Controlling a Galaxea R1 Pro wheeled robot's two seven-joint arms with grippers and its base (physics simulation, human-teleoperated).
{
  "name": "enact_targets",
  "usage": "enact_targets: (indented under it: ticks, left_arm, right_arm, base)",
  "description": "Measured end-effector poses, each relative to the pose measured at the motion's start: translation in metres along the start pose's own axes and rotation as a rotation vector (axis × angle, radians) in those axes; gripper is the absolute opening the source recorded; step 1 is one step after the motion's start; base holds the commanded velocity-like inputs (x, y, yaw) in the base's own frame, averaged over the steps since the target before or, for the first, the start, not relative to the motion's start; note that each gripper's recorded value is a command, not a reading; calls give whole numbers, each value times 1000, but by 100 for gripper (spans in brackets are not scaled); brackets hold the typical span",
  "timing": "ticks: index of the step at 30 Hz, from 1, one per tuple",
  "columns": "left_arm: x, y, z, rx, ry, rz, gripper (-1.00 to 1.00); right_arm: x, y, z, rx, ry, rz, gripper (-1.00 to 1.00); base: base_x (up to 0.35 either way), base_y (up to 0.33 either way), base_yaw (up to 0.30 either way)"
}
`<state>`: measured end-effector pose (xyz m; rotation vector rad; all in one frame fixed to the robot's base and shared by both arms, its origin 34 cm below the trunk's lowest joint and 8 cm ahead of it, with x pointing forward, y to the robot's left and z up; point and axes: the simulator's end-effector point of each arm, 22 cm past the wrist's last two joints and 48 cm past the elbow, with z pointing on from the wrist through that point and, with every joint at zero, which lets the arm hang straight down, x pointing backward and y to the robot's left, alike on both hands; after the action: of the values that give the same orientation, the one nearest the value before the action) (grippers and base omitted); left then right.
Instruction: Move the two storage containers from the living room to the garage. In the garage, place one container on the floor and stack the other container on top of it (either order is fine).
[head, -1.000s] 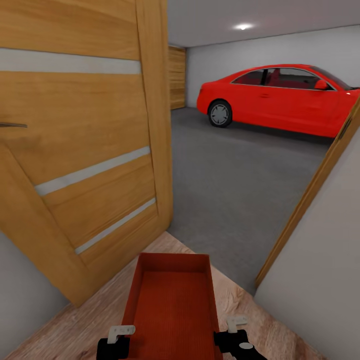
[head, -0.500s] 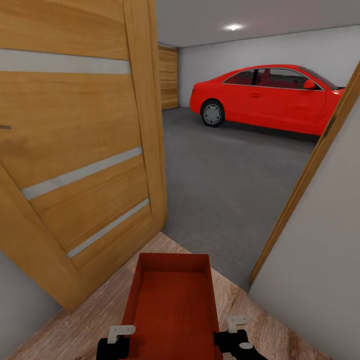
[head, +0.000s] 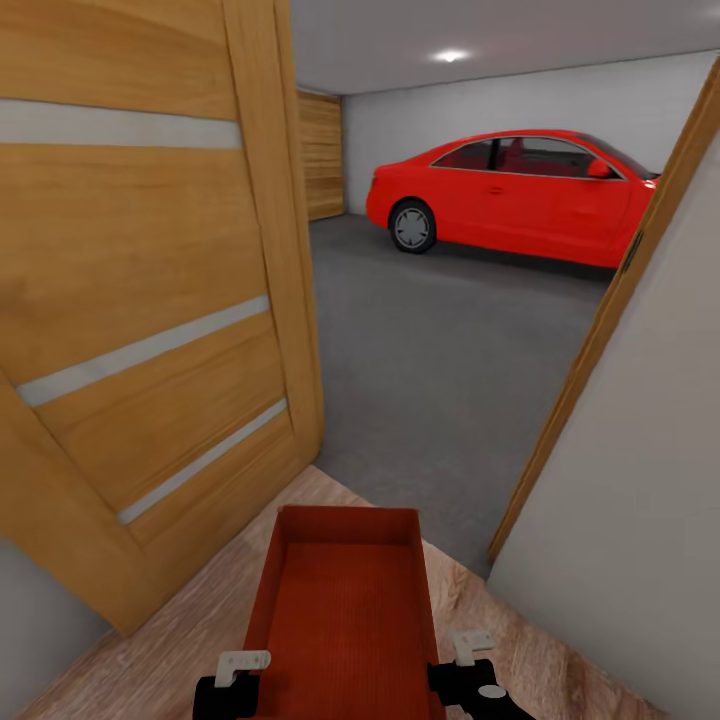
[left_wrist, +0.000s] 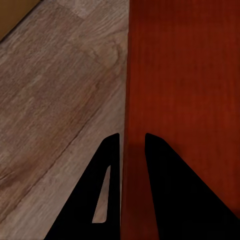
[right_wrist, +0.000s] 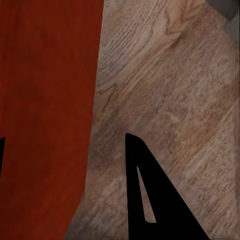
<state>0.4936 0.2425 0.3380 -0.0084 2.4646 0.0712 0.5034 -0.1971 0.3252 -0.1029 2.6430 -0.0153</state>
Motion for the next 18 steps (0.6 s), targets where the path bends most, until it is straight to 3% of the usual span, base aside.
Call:
enact_targets:
  ticks: [11,18]
  left_arm:
    - [-2,0,0,0,-5,0,-100]
    - [-2,0,0,0,-5,0,-100]
  right_arm:
    - [-2,0,-1,0,-4,0,-100]
    - [-2,0,-1,0,-5,0,-100]
  base:
    - [0,0,-253]
    - [0,0,-66]
